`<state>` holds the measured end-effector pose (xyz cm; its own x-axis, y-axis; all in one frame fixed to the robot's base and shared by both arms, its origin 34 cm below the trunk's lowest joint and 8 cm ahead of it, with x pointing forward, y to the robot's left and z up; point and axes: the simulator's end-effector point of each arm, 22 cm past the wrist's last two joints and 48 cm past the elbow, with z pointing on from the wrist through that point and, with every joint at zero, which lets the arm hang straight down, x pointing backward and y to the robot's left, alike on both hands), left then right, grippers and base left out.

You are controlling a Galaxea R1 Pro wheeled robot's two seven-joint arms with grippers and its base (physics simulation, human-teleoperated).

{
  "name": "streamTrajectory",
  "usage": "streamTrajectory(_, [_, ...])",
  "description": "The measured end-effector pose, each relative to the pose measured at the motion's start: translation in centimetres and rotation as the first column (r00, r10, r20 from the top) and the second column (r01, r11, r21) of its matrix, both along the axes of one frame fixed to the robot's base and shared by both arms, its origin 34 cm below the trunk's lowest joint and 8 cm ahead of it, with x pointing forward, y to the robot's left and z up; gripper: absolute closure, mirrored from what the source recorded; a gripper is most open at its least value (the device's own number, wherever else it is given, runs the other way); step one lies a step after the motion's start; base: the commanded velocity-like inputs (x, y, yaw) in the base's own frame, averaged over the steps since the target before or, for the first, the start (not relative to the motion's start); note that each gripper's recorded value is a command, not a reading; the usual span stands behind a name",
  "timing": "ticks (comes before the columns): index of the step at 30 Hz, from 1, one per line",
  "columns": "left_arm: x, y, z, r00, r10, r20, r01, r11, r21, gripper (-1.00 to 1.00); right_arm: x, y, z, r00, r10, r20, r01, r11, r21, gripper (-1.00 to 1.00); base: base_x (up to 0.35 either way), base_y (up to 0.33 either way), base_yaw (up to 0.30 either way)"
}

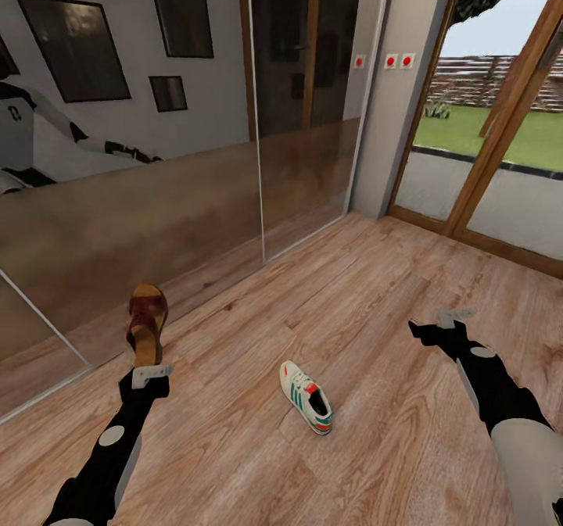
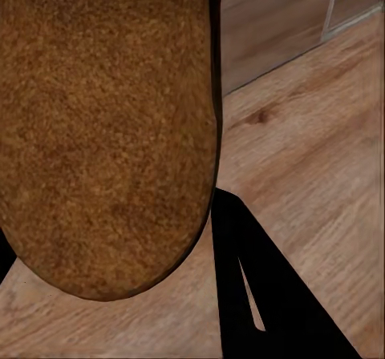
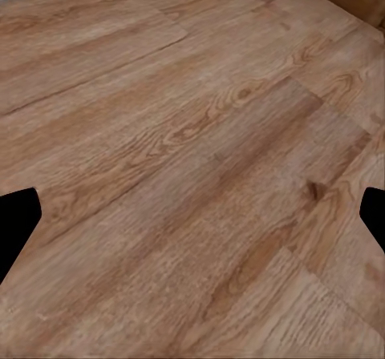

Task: Pick up the two gym shoes and the two sandals from the corridor floor and place them onto the hallstand (shoe rack) in the corridor, making sure they are on the rack and not on the floor. Arrange them so the two gym shoes are next to each other and the two sandals are next to each other.

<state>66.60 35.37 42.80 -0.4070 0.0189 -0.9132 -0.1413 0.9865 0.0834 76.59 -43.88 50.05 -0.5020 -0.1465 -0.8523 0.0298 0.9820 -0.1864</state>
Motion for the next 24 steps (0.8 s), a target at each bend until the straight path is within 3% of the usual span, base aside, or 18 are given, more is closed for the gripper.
streamTrajectory(2, [-0.5,0.2,-0.6,1.000,0.005,-0.009,-0.005,1.000,-0.001,1.00,-0.6,0.8,-1.1,1.000,0.006,-0.015,-0.005,1.000,0.014,-1.00,0.000,0.000,0.000])
streamTrajectory(11, [-2.3,1.1,-2.6,0.998,0.037,-0.046,-0.037,0.999,0.002,1.00,1.5,3.4,1.1,1.000,0.005,0.029,-0.007,0.998,0.069,-1.00,0.000,0.000,0.000])
streamTrajectory(15, [-2.4,0.9,-2.8,0.998,0.032,-0.050,-0.032,0.999,-0.001,1.00,1.6,5.0,0.8,0.999,0.016,0.028,-0.019,0.996,0.089,-1.00,0.000,0.000,0.017])
streamTrajectory(20, [-2.7,0.9,-3.0,0.998,0.029,-0.055,-0.029,1.000,0.002,1.00,1.6,6.9,0.1,0.999,0.029,0.021,-0.031,0.993,0.116,-1.00,0.000,0.000,0.249])
streamTrajectory(21, [-2.7,0.9,-3.0,0.998,0.029,-0.055,-0.029,1.000,0.001,1.00,1.8,9.4,-0.3,0.999,0.045,0.021,-0.048,0.988,0.149,-1.00,0.000,0.000,0.272])
streamTrajectory(24, [-2.8,0.8,-3.1,0.998,0.029,-0.056,-0.029,1.000,0.000,1.00,1.9,10.9,-0.4,0.998,0.055,0.023,-0.058,0.985,0.165,-1.00,0.000,0.000,0.274])
